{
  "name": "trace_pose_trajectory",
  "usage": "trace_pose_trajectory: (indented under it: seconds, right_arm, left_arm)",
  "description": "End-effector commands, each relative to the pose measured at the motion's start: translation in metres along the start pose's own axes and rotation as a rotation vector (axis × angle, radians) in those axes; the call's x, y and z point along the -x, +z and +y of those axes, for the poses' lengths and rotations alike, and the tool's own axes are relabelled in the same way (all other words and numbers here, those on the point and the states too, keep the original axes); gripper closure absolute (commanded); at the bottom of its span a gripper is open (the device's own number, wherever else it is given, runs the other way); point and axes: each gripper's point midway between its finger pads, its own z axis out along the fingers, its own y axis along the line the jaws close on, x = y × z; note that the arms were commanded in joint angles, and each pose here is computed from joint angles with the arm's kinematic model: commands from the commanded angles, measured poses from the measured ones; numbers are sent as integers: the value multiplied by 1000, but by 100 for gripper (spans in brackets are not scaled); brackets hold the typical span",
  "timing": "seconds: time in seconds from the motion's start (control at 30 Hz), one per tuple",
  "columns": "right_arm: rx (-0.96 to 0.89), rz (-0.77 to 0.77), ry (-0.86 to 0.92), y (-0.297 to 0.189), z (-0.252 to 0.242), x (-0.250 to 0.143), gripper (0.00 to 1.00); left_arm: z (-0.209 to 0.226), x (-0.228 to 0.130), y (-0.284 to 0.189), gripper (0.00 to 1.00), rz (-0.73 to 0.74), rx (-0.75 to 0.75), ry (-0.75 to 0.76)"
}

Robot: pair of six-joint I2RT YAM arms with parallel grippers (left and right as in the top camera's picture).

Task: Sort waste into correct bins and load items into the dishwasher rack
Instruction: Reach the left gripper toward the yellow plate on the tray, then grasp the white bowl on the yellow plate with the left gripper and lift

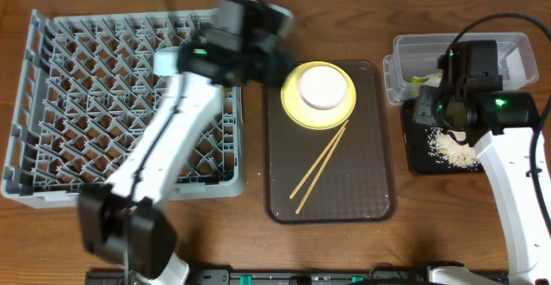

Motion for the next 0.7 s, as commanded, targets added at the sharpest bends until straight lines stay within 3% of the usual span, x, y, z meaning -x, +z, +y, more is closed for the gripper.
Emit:
trace_pose_trajectory:
  seconds: [0.0, 0.33, 0.67]
  right_arm:
    - [-52, -20, 107, -4, -18, 7, 64]
    - [-64, -6, 119, -3, -24, 4, 61]
    - [-64, -5, 118, -3, -24, 4, 60]
  left_arm:
    - [-15, -11, 31, 38, 57, 22, 148]
    - [-55, -56, 105, 34, 208, 17, 343]
    - [-59, -68, 141, 34, 215, 3, 370]
